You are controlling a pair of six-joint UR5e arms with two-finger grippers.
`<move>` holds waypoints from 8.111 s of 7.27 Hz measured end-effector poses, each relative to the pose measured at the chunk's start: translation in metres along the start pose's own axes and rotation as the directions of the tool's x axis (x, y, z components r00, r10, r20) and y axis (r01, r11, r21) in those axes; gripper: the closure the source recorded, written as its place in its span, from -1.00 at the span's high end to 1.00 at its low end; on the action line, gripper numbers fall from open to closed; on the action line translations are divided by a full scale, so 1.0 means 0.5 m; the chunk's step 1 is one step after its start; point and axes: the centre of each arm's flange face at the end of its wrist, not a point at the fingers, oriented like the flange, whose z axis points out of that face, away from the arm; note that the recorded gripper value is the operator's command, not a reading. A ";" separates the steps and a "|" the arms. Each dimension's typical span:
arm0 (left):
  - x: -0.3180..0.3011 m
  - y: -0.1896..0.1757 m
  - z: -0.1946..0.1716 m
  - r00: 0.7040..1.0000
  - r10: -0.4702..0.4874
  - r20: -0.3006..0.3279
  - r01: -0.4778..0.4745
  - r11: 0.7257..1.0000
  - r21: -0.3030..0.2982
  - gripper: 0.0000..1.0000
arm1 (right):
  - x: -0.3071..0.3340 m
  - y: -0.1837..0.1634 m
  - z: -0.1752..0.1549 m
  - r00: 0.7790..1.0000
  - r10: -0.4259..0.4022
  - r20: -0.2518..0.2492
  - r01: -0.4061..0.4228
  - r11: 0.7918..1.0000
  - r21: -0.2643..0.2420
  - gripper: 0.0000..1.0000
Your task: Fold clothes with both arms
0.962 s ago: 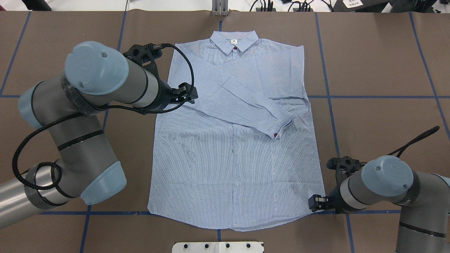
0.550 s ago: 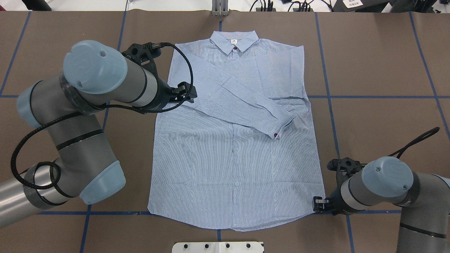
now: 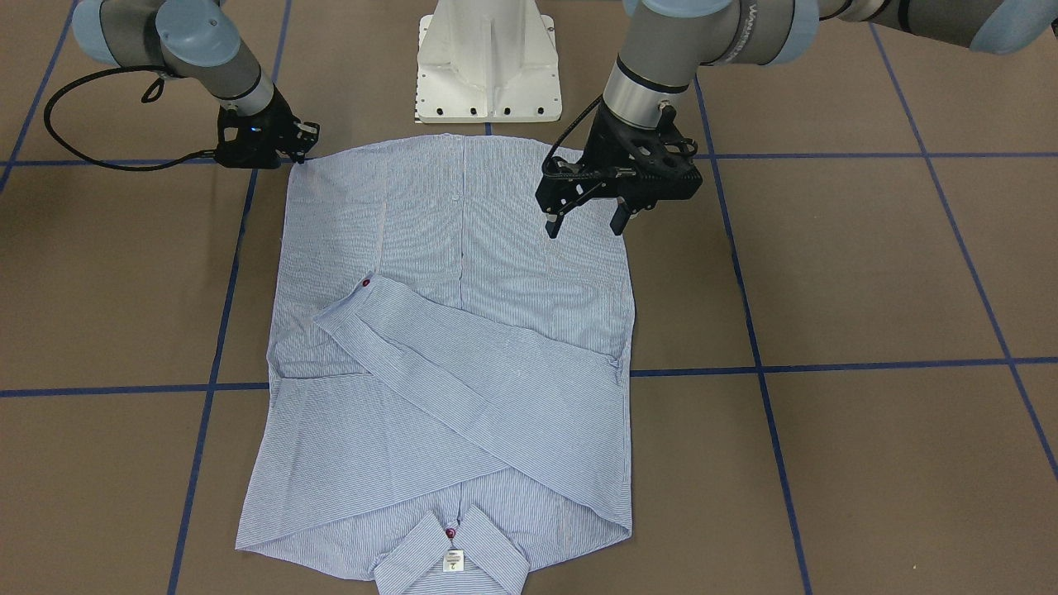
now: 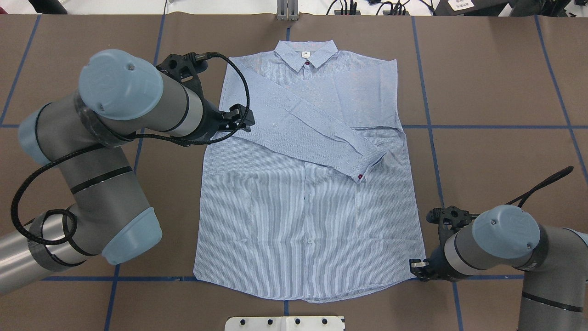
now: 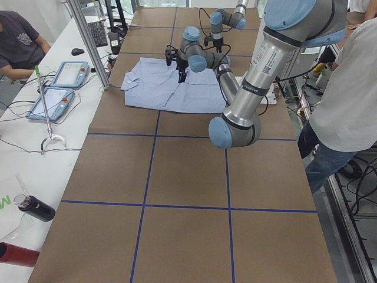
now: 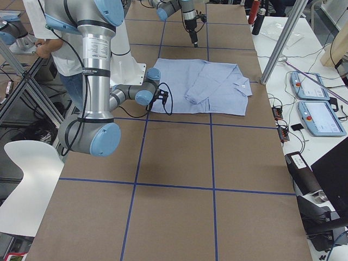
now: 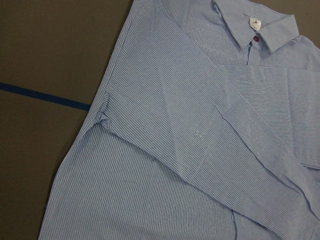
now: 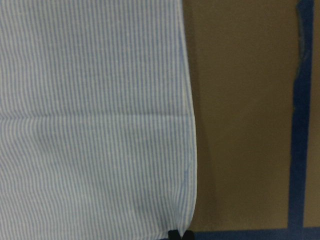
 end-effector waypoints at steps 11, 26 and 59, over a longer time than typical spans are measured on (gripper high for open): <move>-0.243 0.358 0.172 0.984 -0.090 0.157 0.117 0.977 -0.178 0.57 | -0.099 0.000 -0.092 0.990 -0.045 0.135 0.039 0.998 0.043 -1.00; -0.267 0.420 0.189 0.958 -0.062 0.282 0.122 0.972 -0.202 -0.11 | -0.095 -0.020 -0.108 0.990 -0.027 0.140 0.021 0.999 0.045 -1.00; -0.212 0.163 0.076 0.943 0.132 0.304 -0.081 0.981 -0.175 -1.00 | -0.090 -0.300 -0.269 0.953 0.122 0.276 -0.125 0.992 -0.006 -1.00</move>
